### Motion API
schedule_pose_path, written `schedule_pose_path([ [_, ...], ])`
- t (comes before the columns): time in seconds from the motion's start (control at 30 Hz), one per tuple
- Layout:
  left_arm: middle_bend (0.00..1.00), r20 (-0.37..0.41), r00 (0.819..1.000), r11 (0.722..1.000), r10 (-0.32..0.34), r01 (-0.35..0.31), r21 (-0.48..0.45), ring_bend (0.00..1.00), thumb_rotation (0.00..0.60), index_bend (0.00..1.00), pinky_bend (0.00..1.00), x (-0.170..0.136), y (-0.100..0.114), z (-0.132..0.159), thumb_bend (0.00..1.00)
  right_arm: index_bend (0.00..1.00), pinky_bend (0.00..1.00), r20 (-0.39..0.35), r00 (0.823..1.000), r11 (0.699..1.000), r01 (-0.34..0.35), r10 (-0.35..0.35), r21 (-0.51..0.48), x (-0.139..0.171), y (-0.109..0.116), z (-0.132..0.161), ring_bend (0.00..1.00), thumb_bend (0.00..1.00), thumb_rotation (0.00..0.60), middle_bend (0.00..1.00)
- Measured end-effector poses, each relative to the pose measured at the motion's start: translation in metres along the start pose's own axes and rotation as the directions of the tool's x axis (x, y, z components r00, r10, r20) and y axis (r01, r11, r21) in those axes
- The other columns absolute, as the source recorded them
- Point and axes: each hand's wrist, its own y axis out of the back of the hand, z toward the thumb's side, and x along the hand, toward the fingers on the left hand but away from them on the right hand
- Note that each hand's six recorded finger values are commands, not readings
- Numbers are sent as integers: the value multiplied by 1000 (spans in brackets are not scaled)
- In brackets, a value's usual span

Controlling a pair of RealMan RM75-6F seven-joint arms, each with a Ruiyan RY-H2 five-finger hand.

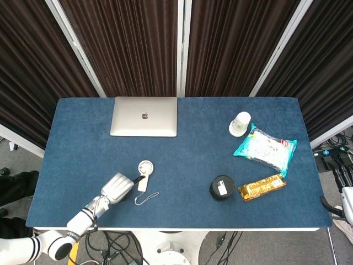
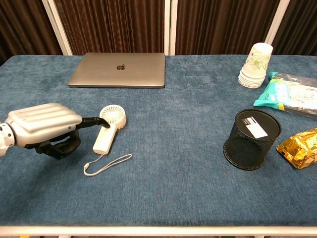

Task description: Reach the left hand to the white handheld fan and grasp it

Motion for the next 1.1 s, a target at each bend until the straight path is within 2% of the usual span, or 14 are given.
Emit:
schedule_pose_path([
  [0.37,852,-3,1000,1000,-23,22,-15,846,600,135,810,4,-4,-1,672,0,0,-1,1000,1000,-7,7,-1,0,-3,-1,0,203,600,0],
  [0.53,852,-4,1000,1000,-11,11,-19,845,600,135,810,3,-1,-1,672,0,0,-2,1000,1000,-4,4,-1,0,-2,-1,0,203,600,0],
  [0.73,847,-15,999,997,42,-43,-59,844,600,135,810,-4,16,-6,666,0,0,-3,1000,1000,0,0,-3,0,-1,-1,0,203,600,0],
  [0.9,792,-42,991,986,128,-132,-104,810,600,135,790,-13,37,-18,645,0,0,-3,1000,1000,0,0,-6,1,-1,0,0,203,600,0],
  [0.97,737,-57,984,978,169,-175,-117,741,600,135,749,-20,45,-24,638,0,0,-5,1000,1000,3,-3,-10,1,0,1,0,203,600,0],
  [1.0,693,-65,980,974,188,-194,-119,673,600,135,713,-23,49,-27,631,0,0,-7,1000,1000,5,-5,-11,1,0,2,0,203,600,0],
  [1.1,468,-99,961,957,259,-269,-108,383,600,135,553,-37,61,-40,586,0,0,-12,1000,1000,12,-12,-14,0,2,4,0,203,600,0],
])
